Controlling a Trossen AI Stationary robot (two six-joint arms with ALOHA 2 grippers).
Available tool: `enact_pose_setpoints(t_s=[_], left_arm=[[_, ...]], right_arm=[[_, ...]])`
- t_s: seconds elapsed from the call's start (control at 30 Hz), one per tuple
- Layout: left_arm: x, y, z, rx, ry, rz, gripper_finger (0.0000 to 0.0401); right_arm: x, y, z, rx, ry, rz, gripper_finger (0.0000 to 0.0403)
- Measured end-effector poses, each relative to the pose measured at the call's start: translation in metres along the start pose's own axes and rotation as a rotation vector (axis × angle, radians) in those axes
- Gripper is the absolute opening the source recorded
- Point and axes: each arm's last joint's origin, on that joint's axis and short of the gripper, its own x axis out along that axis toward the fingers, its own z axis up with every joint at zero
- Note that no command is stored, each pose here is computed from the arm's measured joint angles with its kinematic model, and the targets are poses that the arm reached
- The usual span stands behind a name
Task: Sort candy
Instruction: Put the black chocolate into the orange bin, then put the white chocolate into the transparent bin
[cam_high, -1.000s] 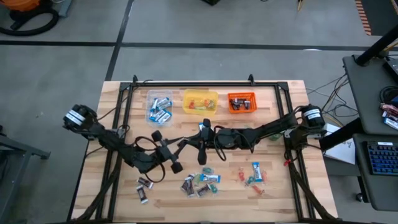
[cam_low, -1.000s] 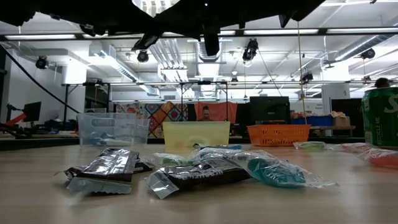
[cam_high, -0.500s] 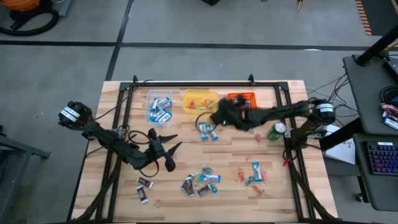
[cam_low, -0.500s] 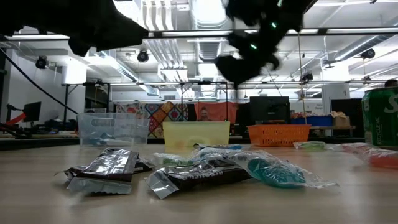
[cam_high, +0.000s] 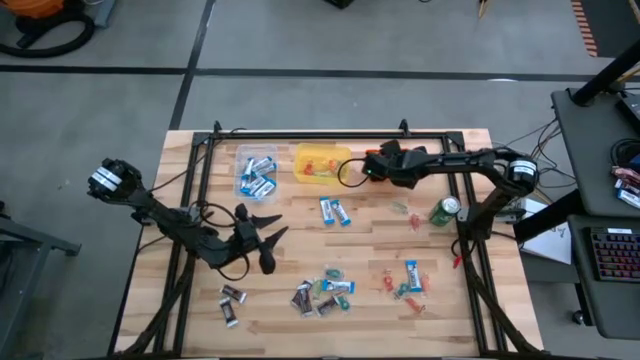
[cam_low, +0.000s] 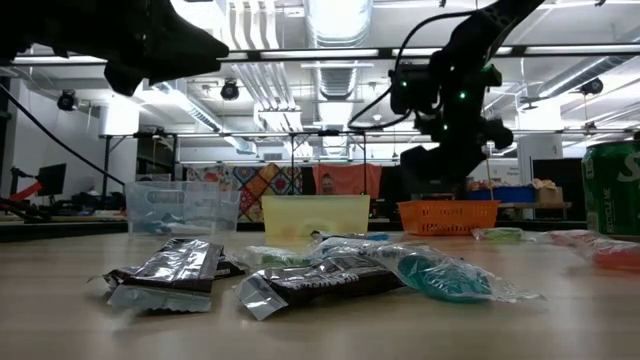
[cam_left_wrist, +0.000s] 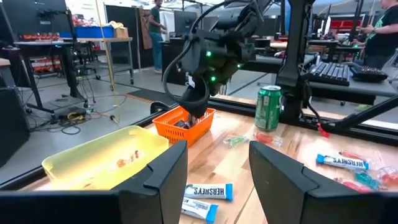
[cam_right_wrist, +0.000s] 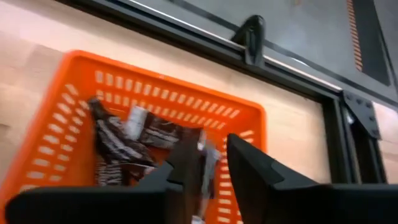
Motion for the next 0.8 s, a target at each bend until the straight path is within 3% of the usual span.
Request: enact_pose_setpoints(t_s=[0.27, 0.43, 0.8], left_arm=[[0.0, 0.001, -0.006, -0.001, 0.035, 0.001, 0.0155], [-0.001, -0.001, -0.005, -0.019, 0.047, -0.07, 0.0155], [-0.004, -0.001, -0.004, -0.009, 0.092, -0.199, 0.0155]], right_arm=[[-0.005, 0.001, 0.005, 0.014, -0.022, 0.053, 0.0146], [-0.014, -0.002, 0.008, 0.023, 0.015, 0.149, 0.0166], [-0.073, 0.023, -0.001, -0.015, 0.107, 0.603, 0.0171]])
